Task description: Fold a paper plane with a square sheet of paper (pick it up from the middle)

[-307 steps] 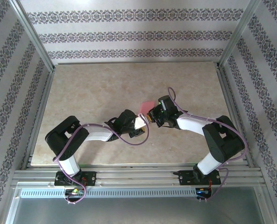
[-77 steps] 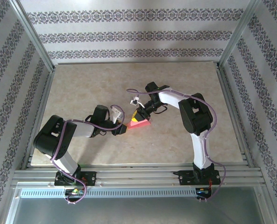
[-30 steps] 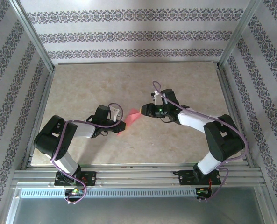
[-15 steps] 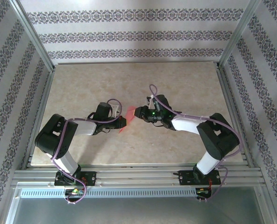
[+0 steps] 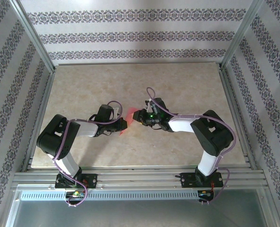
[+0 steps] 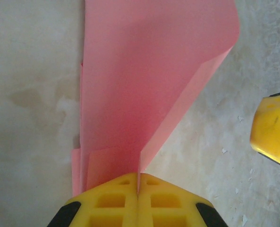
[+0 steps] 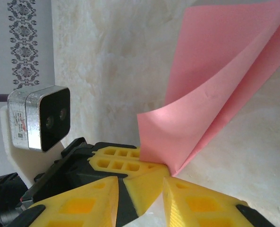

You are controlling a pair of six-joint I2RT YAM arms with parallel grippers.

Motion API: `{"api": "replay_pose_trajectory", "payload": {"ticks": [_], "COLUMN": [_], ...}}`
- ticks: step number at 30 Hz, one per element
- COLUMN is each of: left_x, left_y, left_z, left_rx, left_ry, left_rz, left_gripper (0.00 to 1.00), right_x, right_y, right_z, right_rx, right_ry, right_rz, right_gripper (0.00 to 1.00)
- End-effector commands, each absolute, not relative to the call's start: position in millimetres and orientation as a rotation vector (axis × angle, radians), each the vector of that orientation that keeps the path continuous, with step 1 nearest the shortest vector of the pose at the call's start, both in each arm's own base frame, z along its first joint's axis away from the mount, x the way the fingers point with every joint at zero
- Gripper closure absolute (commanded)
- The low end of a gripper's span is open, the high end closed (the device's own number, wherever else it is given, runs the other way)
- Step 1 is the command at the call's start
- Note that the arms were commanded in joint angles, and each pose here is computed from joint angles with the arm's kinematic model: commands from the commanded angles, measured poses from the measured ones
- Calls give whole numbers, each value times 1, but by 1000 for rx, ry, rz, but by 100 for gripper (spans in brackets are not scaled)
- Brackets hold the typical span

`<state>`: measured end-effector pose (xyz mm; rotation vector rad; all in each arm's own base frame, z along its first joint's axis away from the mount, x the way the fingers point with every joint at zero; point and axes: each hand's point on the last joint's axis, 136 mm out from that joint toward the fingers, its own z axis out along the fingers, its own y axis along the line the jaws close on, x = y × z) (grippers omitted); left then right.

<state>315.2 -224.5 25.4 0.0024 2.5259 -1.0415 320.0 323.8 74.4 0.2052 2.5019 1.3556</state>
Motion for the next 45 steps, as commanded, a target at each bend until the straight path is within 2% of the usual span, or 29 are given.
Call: {"api": "replay_pose_trajectory", "payload": {"ticks": [1,13,21,45], "left_x": [311,312,310,309], "left_y": [-224,-223,-221,-217], "left_z": [16,14,11,7], "left_rx": [-66,-104,-100,-111], "left_ry": [2579,2606,2621,2650], "left_rz": [-1034,-1028,-1009,-966], "left_gripper": [97,95,85,87], "right_x": [325,327,331,337], "right_y": [339,361,363,362], "right_z": [83,69,60,39], "right_rx": [176,120,122,135], "right_ry": [2473,2505,2520,2566], "right_rz": [1410,1451,1436,1431], "right_gripper": [68,70,71,71]}}
